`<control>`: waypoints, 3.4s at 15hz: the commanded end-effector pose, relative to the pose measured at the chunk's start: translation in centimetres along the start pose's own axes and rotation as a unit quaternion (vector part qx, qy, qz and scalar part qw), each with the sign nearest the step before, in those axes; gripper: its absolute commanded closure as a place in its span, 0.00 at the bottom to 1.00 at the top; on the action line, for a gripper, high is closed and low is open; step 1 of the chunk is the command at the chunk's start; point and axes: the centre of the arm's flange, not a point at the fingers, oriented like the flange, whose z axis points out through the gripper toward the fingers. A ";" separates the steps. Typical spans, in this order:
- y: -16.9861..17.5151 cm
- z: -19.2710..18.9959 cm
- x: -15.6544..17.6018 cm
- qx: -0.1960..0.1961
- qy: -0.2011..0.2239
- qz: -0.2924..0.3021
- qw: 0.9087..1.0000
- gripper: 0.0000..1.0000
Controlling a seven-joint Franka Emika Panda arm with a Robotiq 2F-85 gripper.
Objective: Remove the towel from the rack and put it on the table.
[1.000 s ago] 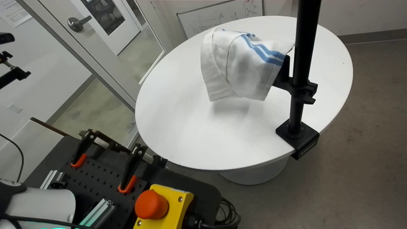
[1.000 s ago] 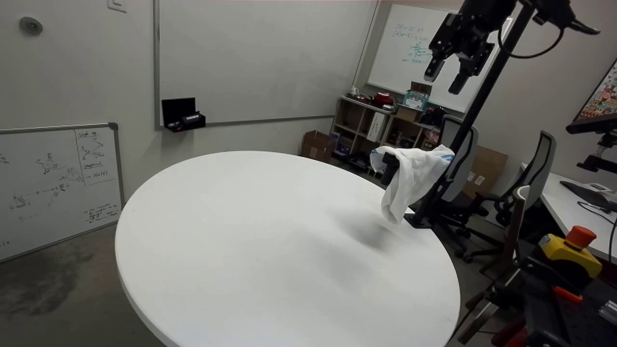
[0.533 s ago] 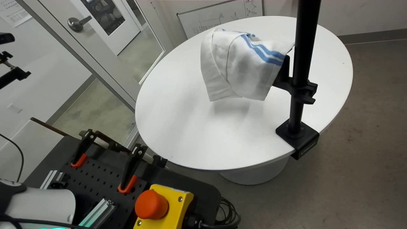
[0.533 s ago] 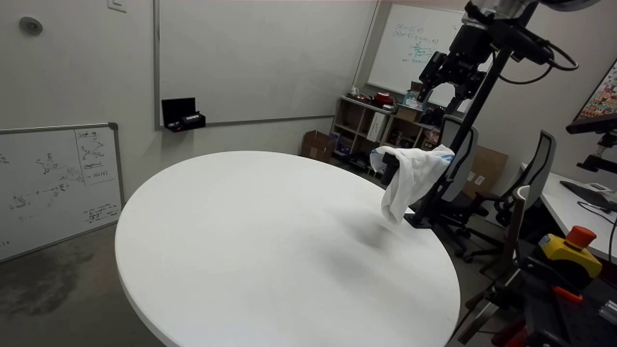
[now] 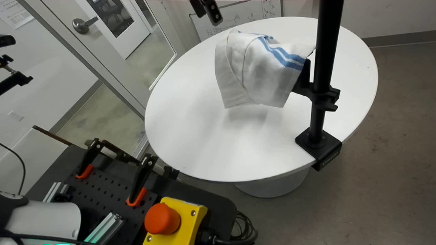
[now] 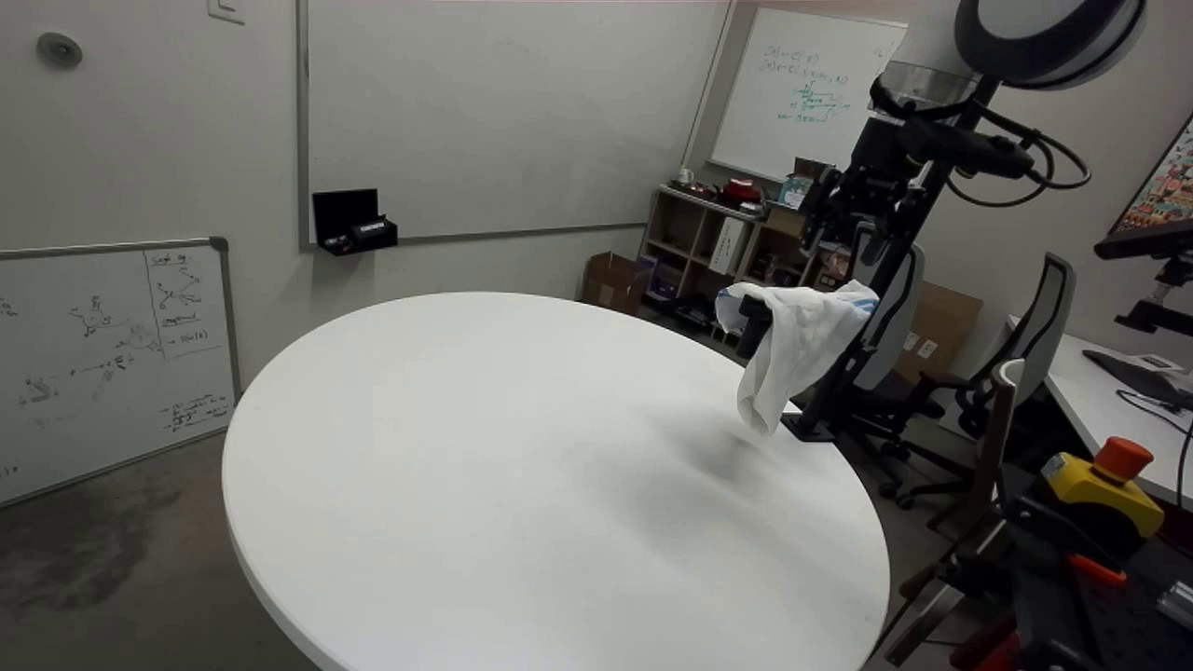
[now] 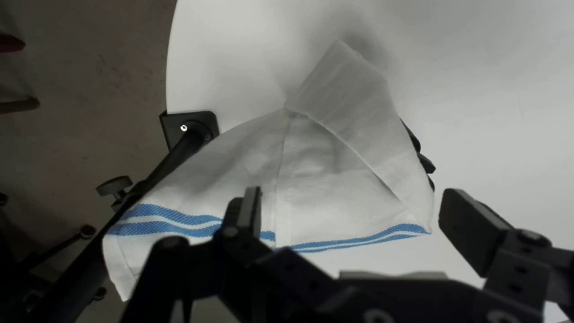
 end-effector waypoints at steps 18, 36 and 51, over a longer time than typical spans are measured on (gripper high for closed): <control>-5.6 6.5 1.8 -0.037 0.053 -0.003 0.998 0.00; -5.4 6.9 2.4 -0.034 0.041 0.012 0.999 1.00; -9.8 -7.7 -0.8 0.110 0.082 -0.023 0.990 0.98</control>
